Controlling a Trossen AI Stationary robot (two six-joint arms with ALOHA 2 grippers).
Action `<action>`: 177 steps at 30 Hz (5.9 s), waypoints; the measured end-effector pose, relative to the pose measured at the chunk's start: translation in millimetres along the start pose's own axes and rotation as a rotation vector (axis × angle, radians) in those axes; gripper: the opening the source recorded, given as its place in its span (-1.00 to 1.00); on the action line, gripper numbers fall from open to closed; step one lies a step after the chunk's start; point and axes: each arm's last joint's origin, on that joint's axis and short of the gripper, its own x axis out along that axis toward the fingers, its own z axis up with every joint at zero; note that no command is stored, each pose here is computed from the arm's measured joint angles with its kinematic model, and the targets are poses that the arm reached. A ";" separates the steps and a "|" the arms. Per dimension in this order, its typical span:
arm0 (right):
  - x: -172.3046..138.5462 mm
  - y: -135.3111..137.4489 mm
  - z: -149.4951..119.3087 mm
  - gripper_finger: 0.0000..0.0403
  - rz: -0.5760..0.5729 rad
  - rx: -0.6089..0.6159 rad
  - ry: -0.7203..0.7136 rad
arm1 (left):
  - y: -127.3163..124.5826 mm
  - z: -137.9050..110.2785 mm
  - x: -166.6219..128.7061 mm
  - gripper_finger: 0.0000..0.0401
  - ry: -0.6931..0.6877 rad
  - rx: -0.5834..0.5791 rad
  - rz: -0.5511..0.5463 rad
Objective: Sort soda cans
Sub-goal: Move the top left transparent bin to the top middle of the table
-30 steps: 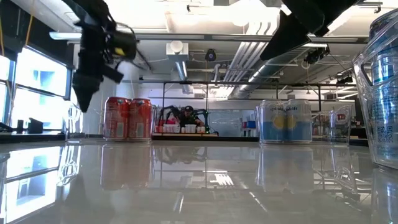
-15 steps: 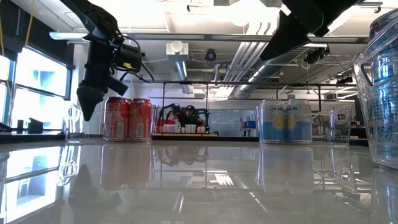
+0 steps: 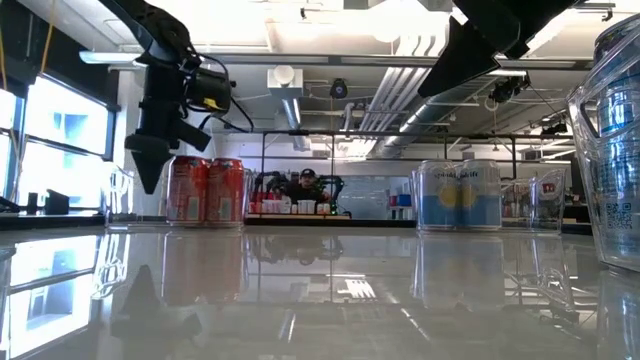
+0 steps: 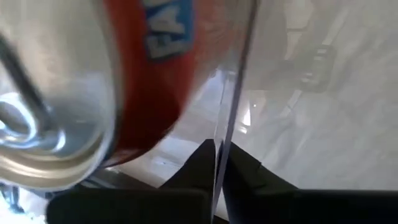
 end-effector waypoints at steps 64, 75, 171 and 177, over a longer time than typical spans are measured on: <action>23.4 -2.8 22.4 -0.31 0.176 -0.017 0.004 | -185.1 8.2 -52.6 -0.90 -0.412 0.536 -0.117; 26.8 -4.7 23.3 -0.31 0.194 -0.012 0.019 | -182.7 4.8 -52.5 -0.18 -0.366 0.423 -0.158; 257.0 -37.2 8.6 -0.38 0.339 0.375 -0.035 | -22.1 -8.9 12.0 -1.00 -0.883 -0.492 0.400; 270.5 -35.0 16.5 -0.38 0.341 0.377 -0.044 | -38.3 -30.9 -15.8 -1.00 -0.948 -0.472 0.356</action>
